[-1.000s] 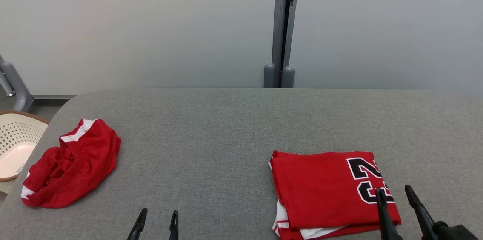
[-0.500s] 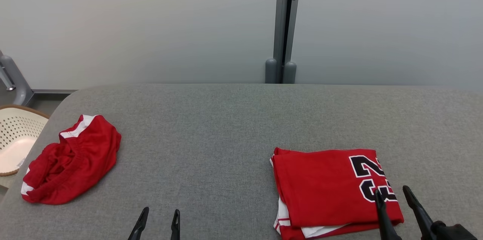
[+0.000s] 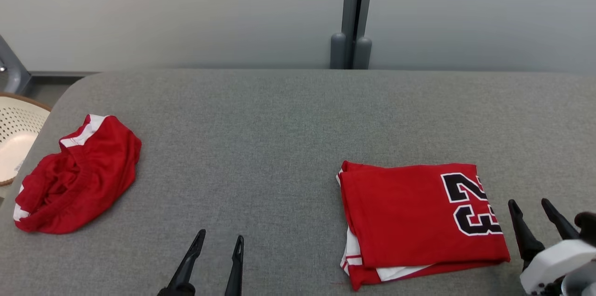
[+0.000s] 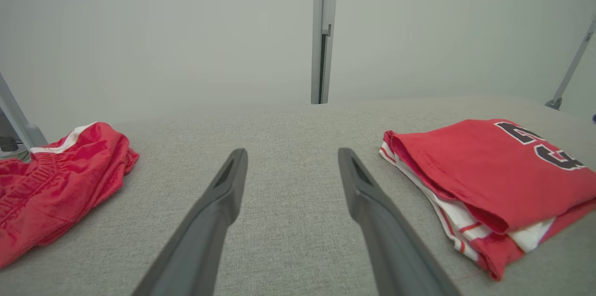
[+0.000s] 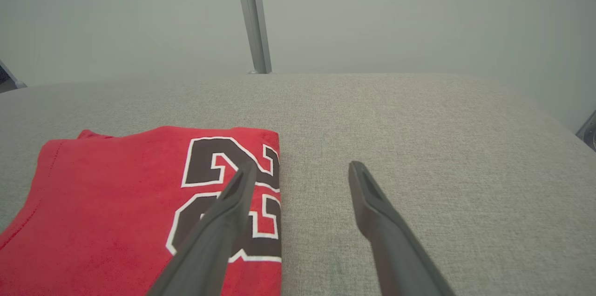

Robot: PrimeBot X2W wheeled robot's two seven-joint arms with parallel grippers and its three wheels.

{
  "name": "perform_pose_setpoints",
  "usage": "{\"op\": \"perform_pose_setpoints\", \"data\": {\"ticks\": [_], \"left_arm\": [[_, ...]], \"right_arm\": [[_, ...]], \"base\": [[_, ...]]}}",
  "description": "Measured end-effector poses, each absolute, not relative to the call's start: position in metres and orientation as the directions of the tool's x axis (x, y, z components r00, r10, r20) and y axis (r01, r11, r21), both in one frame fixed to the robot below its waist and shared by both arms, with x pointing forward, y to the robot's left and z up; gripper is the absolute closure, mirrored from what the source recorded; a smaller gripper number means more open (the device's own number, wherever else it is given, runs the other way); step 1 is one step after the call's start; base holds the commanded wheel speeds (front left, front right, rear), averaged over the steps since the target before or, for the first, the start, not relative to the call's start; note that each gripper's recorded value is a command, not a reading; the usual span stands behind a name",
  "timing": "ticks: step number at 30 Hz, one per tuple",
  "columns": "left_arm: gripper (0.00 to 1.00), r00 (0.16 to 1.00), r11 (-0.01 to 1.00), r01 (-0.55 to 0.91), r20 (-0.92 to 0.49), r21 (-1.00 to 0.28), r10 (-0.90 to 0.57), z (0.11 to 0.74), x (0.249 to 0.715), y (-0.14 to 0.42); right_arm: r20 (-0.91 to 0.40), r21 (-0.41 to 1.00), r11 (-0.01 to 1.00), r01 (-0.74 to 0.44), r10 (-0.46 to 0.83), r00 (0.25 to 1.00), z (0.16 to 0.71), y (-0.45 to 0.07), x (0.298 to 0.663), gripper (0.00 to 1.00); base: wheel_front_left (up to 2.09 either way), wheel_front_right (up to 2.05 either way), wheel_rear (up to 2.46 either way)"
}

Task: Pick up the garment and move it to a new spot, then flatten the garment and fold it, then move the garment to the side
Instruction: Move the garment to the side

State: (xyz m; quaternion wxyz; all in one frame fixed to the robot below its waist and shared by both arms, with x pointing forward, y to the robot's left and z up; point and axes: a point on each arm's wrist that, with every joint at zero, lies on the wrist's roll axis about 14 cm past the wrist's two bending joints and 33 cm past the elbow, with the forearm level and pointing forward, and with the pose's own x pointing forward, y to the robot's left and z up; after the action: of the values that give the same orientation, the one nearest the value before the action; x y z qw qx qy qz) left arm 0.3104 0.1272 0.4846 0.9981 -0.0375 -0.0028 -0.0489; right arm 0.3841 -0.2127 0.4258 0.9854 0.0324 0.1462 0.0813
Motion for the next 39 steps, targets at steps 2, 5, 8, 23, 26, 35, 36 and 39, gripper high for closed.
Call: {"op": "perform_pose_setpoints", "data": {"ticks": [2, 5, 8, 23, 26, 35, 36, 39], "left_arm": [[0.0, 0.995, 0.991, 0.102, 0.006, -0.091, -0.102, 0.484, 0.318, 0.125], [0.0, 0.994, 0.989, 0.11, -0.004, -0.098, -0.111, 0.482, 0.328, 0.121], [0.0, 0.993, 0.988, 0.113, -0.014, -0.105, -0.115, 0.479, 0.335, 0.119], [0.0, 0.994, 0.988, 0.105, -0.029, -0.117, -0.109, 0.473, 0.353, 0.117], [0.0, 0.994, 0.987, 0.105, -0.028, -0.118, -0.109, 0.473, 0.356, 0.116], [0.0, 0.989, 0.982, 0.144, -0.014, -0.121, -0.146, 0.473, 0.379, 0.106], [0.0, 0.988, 0.981, 0.15, -0.01, -0.121, -0.152, 0.474, 0.382, 0.104], [0.0, 0.981, 0.977, 0.193, 0.022, -0.089, -0.192, 0.48, 0.395, 0.094]], "right_arm": [[-0.34, 0.097, 0.983, -0.156, 0.18, 0.923, 0.416, -0.214, 0.391, 0.0], [-0.403, 0.1, 0.98, -0.169, 0.196, 0.894, 0.405, -0.215, 0.402, 0.0], [-0.478, 0.097, 0.977, -0.189, 0.212, 0.853, 0.388, -0.212, 0.405, 0.0], [-0.611, 0.169, 0.949, -0.268, 0.314, 0.726, 0.354, -0.183, 0.401, 1.0], [-0.609, 0.131, 0.951, -0.28, 0.3, 0.735, 0.355, -0.192, 0.407, 1.0], [-0.486, -0.002, 0.968, -0.25, 0.218, 0.847, 0.391, -0.227, 0.48, 1.0], [-0.473, -0.01, 0.972, -0.237, 0.204, 0.857, 0.394, -0.232, 0.488, 1.0], [-0.45, -0.054, 0.981, -0.188, 0.144, 0.881, 0.405, -0.258, 0.512, 1.0]], "base": [[0.0, 0.0, 0.0], [0.0, 0.0, 0.0], [0.0, 0.0, 0.0], [0.0, 0.0, 0.0], [0.0, 0.0, 0.0], [0.0, 0.0, 0.0], [0.0, 0.0, 0.0], [0.0, 0.0, 0.0]]}}
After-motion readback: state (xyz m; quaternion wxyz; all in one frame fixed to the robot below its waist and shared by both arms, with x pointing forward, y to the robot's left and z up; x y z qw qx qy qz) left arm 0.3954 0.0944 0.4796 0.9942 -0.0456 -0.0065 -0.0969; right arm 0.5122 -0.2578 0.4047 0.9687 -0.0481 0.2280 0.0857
